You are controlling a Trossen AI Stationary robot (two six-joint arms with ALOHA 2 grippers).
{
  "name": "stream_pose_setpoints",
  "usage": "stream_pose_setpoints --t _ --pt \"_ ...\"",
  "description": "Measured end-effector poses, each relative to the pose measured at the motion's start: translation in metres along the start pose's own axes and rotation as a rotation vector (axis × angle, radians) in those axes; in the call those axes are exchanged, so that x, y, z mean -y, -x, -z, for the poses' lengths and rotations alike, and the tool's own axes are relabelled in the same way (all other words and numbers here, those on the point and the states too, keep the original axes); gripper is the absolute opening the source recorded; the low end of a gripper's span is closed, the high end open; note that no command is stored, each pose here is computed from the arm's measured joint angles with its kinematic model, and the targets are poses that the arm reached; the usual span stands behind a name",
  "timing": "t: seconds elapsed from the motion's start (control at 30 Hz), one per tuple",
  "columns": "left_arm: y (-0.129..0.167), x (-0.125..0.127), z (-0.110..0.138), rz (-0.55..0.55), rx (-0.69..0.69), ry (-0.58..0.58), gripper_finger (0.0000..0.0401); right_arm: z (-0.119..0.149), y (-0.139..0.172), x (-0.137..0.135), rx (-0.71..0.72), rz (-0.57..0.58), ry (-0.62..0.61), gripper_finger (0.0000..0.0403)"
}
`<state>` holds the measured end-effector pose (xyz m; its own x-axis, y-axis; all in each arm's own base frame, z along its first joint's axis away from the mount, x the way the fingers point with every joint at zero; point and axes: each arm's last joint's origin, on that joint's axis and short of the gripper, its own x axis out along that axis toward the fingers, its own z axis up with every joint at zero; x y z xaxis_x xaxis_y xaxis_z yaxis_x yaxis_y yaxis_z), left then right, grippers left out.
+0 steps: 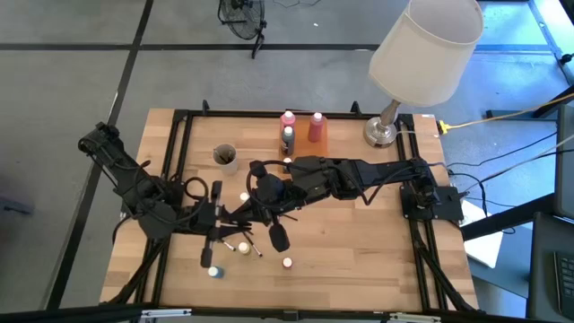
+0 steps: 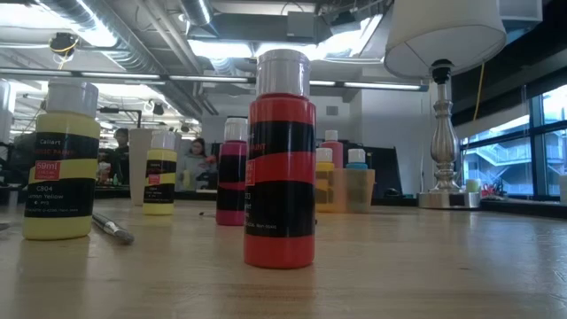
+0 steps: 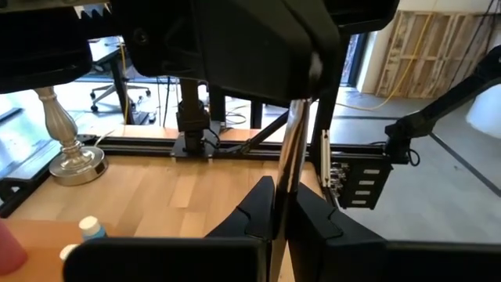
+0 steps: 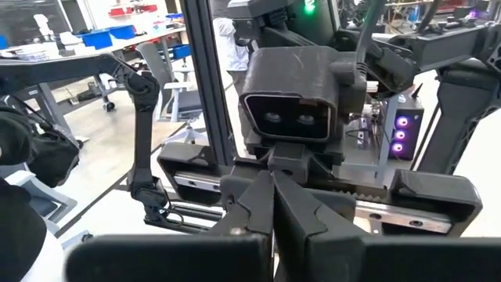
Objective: Pick & Place Paint Supplies
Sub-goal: Put the silver paint brush into the white cup
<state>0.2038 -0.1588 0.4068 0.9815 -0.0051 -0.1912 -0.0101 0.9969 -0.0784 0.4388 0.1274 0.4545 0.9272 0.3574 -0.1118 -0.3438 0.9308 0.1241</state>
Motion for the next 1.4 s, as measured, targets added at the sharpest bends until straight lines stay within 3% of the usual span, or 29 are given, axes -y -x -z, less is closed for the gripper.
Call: stream_pose_setpoints --t 0.37,0.6,0.73,1.0,1.4 --pt "0.006 0.006 0.002 -0.002 0.002 0.014 0.0012 0.000 0.000 -0.007 -0.003 -0.034 0.002 0.0084" --pt "0.029 0.000 0.003 -0.162 0.025 0.037 0.0012 -0.014 0.019 -0.025 0.016 -0.075 0.010 0.0165" --pt "0.054 -0.010 0.004 -0.270 0.056 0.068 0.0012 -0.020 0.033 -0.038 0.002 -0.100 0.012 0.0190" --pt "0.090 -0.032 0.017 -0.370 0.084 0.078 0.0012 -0.021 0.040 -0.064 -0.002 -0.155 0.061 0.0187" --pt "0.100 -0.062 0.052 -0.492 0.013 0.109 0.0012 -0.020 0.041 -0.075 0.005 -0.105 0.032 0.0163"
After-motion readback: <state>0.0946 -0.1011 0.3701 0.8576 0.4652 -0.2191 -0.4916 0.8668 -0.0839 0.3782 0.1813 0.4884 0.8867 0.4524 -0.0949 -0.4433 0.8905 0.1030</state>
